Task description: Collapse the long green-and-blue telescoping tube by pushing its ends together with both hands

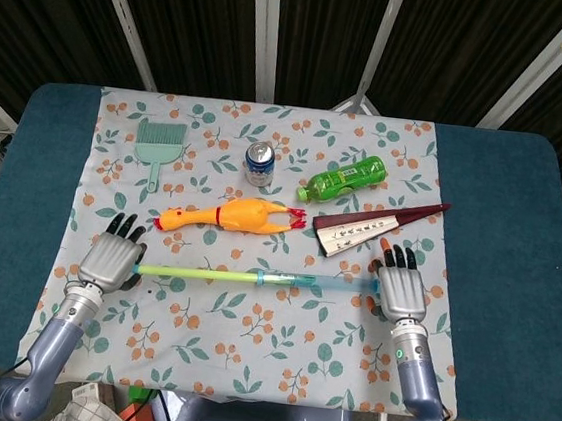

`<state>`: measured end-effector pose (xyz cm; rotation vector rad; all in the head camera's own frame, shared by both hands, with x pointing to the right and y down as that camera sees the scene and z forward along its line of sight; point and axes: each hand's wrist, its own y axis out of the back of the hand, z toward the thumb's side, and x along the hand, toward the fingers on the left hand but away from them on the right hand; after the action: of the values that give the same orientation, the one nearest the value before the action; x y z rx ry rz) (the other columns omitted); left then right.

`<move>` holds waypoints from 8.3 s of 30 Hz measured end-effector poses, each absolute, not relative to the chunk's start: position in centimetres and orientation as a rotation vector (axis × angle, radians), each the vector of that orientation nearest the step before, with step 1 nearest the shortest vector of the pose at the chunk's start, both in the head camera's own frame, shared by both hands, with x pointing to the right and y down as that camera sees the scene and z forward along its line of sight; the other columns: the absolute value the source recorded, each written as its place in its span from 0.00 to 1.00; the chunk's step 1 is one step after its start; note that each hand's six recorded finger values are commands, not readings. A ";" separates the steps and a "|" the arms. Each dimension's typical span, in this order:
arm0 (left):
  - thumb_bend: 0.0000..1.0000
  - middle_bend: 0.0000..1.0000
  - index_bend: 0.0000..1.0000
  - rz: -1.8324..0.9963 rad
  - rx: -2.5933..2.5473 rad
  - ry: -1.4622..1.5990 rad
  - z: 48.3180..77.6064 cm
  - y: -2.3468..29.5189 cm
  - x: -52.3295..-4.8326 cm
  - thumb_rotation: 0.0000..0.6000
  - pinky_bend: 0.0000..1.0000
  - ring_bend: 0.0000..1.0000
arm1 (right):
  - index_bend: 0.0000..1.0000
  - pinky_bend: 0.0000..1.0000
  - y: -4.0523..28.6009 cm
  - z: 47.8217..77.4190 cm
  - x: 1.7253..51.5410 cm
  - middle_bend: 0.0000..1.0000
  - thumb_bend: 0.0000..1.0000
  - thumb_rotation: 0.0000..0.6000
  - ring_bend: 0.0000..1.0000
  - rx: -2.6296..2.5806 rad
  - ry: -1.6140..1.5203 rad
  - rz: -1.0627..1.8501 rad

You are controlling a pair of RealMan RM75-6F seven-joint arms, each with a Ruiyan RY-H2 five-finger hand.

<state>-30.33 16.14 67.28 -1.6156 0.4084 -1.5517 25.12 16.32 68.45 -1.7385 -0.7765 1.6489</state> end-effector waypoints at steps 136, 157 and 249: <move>0.58 0.17 0.61 -1.426 -1.783 0.573 63.9 17.1 -22.3 1.00 0.02 0.00 | 0.85 0.53 19.0 65.7 18.4 0.58 0.34 1.00 0.49 -1.835 -0.755 1.476; 0.58 0.17 0.61 -1.412 -1.831 0.609 64.3 17.8 -20.5 1.00 0.02 0.00 | 0.85 0.53 19.3 65.3 17.0 0.58 0.34 1.00 0.49 -1.866 -0.763 1.447; 0.16 0.00 0.04 -1.407 -1.715 1.025 53.7 24.9 -42.3 1.00 0.00 0.00 | 0.00 0.00 24.7 54.5 38.8 0.00 0.34 1.00 0.00 -1.650 -0.931 1.470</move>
<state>-42.28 24.91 53.74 -1.7149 1.0250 -1.4071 38.82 24.68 54.48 -1.6498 -0.9311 1.4696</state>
